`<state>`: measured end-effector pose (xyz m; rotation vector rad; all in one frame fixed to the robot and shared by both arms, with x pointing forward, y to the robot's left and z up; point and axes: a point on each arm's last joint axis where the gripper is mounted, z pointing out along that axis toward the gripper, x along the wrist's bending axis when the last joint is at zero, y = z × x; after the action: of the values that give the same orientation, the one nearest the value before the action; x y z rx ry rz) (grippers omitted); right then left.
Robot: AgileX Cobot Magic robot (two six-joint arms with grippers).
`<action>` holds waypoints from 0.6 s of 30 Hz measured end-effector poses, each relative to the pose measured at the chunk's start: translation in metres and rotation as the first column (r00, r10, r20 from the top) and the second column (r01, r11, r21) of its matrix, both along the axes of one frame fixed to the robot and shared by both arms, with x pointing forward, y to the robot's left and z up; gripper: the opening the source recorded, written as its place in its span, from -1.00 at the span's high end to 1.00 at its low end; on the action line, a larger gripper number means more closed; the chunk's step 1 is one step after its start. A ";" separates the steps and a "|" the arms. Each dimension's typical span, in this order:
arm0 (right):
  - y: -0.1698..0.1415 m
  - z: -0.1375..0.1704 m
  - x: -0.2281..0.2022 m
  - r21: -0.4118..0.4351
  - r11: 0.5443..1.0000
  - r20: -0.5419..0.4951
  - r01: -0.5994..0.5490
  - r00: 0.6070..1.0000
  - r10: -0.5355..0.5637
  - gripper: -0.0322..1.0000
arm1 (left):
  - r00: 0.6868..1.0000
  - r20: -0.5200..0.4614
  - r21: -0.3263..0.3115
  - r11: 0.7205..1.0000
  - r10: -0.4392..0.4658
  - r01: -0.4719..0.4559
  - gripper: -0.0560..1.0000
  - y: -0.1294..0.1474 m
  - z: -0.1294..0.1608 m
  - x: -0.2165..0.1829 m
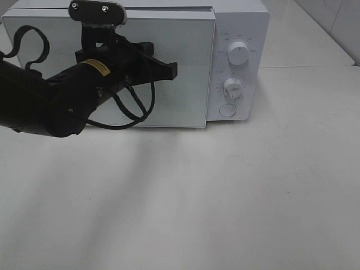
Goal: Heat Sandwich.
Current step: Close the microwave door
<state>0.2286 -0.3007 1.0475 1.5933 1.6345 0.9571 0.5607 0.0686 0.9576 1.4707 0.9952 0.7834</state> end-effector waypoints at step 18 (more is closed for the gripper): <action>0.000 0.000 0.000 0.001 1.000 0.000 -0.001 1.000 0.001 -0.55 | 0.999 -0.049 0.070 0.997 -0.018 0.022 0.89 -0.035 -0.001 0.022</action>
<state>0.2286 -0.3006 1.0475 1.5935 1.6349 0.9581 0.5831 0.0334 0.9564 1.5643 0.9964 0.7784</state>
